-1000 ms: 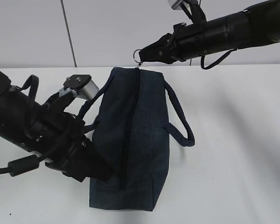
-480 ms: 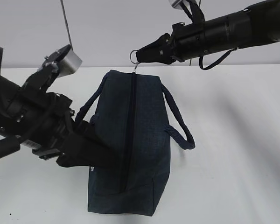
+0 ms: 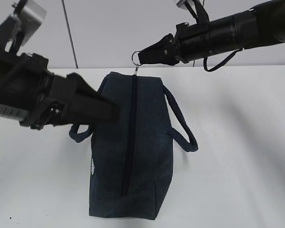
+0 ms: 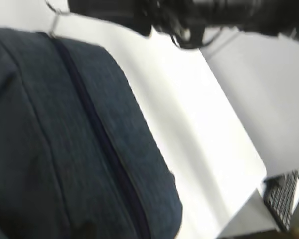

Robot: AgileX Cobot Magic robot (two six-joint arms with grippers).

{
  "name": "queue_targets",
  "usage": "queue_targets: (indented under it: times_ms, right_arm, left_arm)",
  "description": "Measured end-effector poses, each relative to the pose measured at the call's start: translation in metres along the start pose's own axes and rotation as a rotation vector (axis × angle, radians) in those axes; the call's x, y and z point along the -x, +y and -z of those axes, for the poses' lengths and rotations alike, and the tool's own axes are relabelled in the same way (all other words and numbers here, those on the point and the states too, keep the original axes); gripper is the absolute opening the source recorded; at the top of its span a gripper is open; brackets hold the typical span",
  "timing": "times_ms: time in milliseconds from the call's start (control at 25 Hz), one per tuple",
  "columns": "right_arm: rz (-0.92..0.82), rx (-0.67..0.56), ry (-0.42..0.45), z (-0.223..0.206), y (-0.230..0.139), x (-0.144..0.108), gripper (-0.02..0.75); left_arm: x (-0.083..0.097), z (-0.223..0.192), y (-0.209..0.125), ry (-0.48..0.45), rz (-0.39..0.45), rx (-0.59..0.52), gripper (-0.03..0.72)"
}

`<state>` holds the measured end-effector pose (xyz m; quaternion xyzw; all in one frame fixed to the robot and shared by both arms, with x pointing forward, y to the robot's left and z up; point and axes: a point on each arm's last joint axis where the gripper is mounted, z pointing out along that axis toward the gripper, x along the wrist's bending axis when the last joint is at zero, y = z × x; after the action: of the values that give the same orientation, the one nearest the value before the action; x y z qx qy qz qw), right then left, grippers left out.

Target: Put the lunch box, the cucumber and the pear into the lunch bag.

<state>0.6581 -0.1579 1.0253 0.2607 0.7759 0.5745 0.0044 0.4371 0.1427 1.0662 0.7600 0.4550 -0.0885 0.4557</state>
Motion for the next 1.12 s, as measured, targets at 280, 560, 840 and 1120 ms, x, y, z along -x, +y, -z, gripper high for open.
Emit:
queue_targets:
  times_ms: [280, 560, 840, 1120]
  right_arm:
    - [-0.002, -0.001, 0.027, 0.0, 0.0, -0.002, 0.006]
    - [-0.002, -0.001, 0.033, 0.0, 0.0, -0.003, 0.006]
    - [-0.005, -0.003, 0.036, 0.0, 0.0, -0.003, 0.006]
    - [-0.009, -0.003, 0.04, 0.0, 0.0, -0.003, 0.006]
  left_arm:
    - [-0.017, -0.008, 0.018, 0.1, 0.115, 0.184, 0.442]
    - [-0.042, -0.036, 0.036, 0.157, 0.17, 0.171, 0.441]
    - [-0.063, -0.059, 0.067, 0.189, 0.158, 0.176, 0.417]
    - [-0.089, -0.064, 0.071, 0.223, 0.201, 0.158, 0.347]
